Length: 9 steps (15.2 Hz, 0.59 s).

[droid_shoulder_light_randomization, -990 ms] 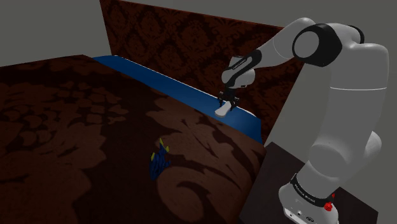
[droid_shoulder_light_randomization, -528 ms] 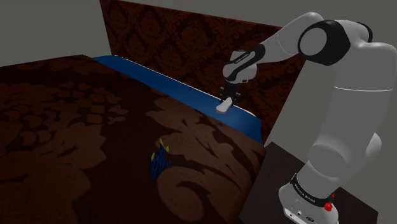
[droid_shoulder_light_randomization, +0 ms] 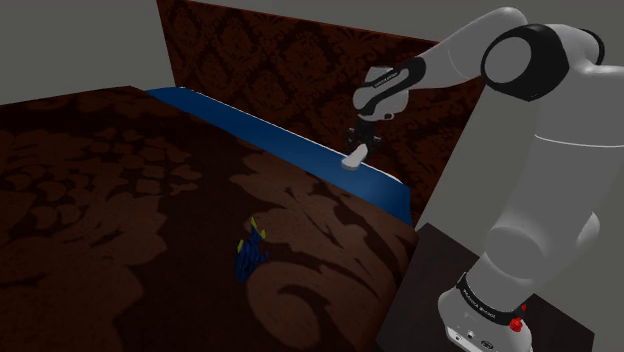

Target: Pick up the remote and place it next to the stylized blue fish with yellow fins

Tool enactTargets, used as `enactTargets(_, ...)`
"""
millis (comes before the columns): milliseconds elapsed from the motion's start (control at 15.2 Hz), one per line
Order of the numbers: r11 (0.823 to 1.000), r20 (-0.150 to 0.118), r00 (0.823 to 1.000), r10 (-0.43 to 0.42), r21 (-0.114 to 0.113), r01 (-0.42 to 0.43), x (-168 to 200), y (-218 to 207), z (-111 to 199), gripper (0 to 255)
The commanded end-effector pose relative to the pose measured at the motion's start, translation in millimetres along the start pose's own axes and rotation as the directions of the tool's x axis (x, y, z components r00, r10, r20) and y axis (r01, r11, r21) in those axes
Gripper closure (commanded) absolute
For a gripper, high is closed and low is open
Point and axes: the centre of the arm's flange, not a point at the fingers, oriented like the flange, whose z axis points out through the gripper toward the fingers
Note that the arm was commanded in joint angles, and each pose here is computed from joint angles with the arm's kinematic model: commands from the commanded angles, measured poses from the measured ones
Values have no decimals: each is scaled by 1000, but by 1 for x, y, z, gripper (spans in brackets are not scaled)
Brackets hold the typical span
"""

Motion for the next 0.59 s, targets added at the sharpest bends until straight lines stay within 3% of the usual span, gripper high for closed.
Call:
enactTargets(0,1000,0,1000,0,0,0,0,-1,-11,255)
enactTargets(528,1000,0,1000,0,0,0,-1,-2,-53,255)
